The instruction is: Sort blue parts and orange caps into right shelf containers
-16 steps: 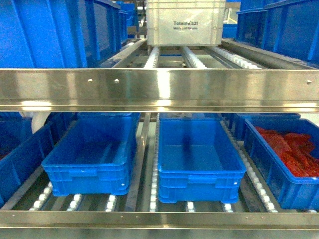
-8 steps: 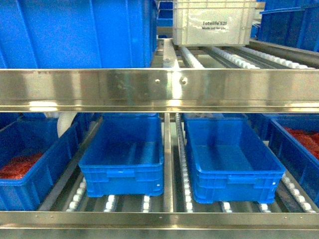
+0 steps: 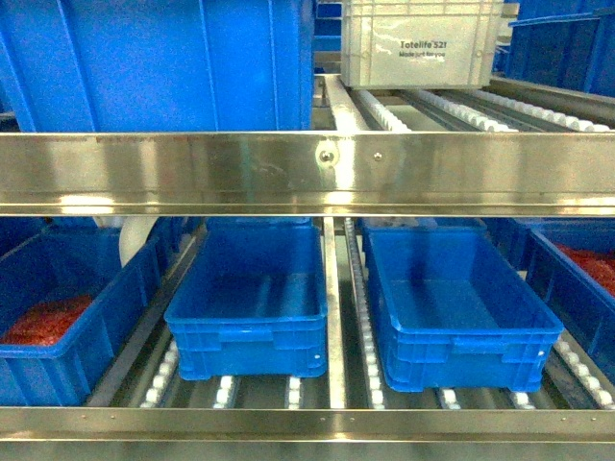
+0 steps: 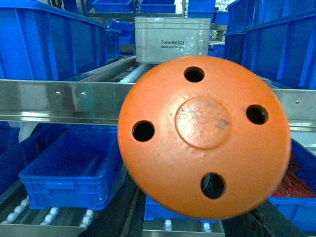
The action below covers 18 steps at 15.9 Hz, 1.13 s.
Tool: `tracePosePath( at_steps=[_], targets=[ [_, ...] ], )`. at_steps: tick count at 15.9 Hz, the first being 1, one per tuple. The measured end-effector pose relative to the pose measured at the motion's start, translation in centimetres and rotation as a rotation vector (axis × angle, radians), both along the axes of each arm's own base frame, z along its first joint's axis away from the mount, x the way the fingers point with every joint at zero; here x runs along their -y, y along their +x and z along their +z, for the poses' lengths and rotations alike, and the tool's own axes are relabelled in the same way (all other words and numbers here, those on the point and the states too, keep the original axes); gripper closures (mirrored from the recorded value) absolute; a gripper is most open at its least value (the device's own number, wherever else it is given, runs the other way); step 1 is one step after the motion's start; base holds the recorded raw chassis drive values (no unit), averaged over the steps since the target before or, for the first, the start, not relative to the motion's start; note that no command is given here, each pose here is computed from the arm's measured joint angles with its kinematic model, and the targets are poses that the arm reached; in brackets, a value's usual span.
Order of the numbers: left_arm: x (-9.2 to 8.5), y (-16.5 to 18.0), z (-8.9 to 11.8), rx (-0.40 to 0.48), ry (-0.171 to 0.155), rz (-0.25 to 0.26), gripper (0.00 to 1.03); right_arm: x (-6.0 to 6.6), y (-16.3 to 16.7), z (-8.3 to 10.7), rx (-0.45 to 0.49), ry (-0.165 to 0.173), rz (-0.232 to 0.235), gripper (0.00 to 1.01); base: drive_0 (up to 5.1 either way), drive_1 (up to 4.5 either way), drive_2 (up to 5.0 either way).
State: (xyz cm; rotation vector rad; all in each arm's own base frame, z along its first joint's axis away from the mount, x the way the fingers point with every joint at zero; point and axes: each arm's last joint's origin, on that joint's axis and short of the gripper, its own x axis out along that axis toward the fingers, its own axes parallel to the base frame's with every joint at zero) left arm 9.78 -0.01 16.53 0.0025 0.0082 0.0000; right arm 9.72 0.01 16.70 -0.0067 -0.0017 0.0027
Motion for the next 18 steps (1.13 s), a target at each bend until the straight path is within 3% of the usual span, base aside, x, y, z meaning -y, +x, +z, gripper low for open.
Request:
tracePosePath(
  at_steps=[18],
  targets=[
    [0.0, 0.0, 0.0, 0.0, 0.0, 0.0, 0.6, 0.01, 0.0, 0.0, 0.0, 0.007, -0.003, 0.63, 0.0, 0.0, 0.0]
  ],
)
